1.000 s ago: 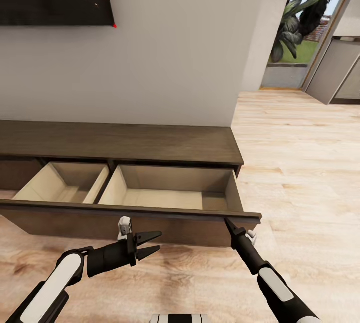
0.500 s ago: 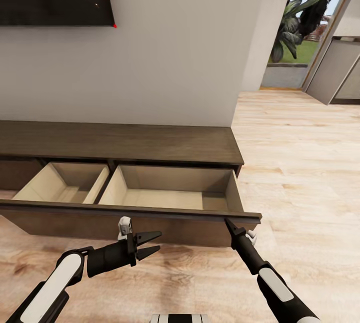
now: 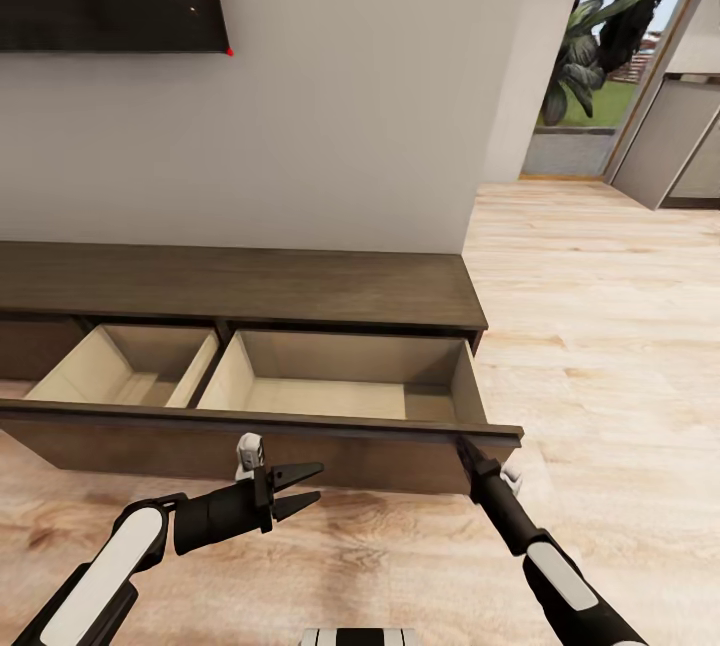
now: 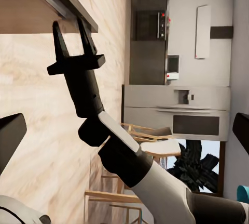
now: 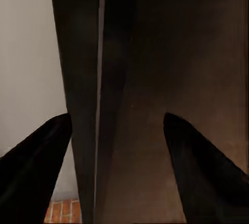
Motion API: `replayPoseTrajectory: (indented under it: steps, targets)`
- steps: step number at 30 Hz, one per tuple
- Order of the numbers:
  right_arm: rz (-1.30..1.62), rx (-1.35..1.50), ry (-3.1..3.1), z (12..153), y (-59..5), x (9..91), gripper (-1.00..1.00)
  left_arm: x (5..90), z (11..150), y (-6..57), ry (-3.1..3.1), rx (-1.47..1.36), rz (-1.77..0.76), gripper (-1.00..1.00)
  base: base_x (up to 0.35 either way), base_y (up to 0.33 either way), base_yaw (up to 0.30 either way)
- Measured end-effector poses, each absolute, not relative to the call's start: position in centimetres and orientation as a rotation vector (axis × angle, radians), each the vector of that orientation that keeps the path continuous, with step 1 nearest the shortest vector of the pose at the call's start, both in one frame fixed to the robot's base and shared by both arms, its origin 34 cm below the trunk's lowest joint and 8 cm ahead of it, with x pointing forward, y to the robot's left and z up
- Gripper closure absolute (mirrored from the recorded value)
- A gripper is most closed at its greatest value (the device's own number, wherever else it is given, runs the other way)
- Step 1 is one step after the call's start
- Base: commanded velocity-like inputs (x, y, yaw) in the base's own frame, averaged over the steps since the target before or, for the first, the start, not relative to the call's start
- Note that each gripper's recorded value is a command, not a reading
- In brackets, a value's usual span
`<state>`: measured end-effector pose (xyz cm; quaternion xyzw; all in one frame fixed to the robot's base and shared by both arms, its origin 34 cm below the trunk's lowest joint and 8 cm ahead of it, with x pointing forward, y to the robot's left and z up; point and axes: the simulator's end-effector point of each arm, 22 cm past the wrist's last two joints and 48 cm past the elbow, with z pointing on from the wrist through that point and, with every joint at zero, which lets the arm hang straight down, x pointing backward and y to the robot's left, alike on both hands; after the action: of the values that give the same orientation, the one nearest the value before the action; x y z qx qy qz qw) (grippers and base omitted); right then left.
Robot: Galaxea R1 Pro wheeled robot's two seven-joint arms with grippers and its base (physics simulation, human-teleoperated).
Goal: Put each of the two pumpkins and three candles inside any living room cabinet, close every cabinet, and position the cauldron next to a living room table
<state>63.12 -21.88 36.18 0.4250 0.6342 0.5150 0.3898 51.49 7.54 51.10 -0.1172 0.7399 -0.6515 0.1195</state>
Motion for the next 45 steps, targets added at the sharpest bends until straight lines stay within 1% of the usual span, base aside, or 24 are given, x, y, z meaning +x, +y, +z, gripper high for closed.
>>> replayPoseTrajectory:
  steps: [11, 32, 45]
  targets:
    - [1.35, 1.103, 1.637, 35.59, -21.23, 62.49, -1.0, 51.49, 51.1, 7.52, 2.163, -0.342, -1.905, -1.0, -0.02, 0.0, 0.0]
    - [1.343, 1.105, 1.643, 35.42, -21.27, 62.46, -1.0, 51.45, 51.08, 7.45, 2.164, -0.341, -1.906, -1.0, -0.242, 0.0, 0.0]
    - [1.335, 1.104, 1.649, 35.3, -21.31, 62.42, -1.0, 51.53, 51.13, 7.56, 2.161, -0.342, -1.903, -1.0, -0.017, 0.0, 0.0]
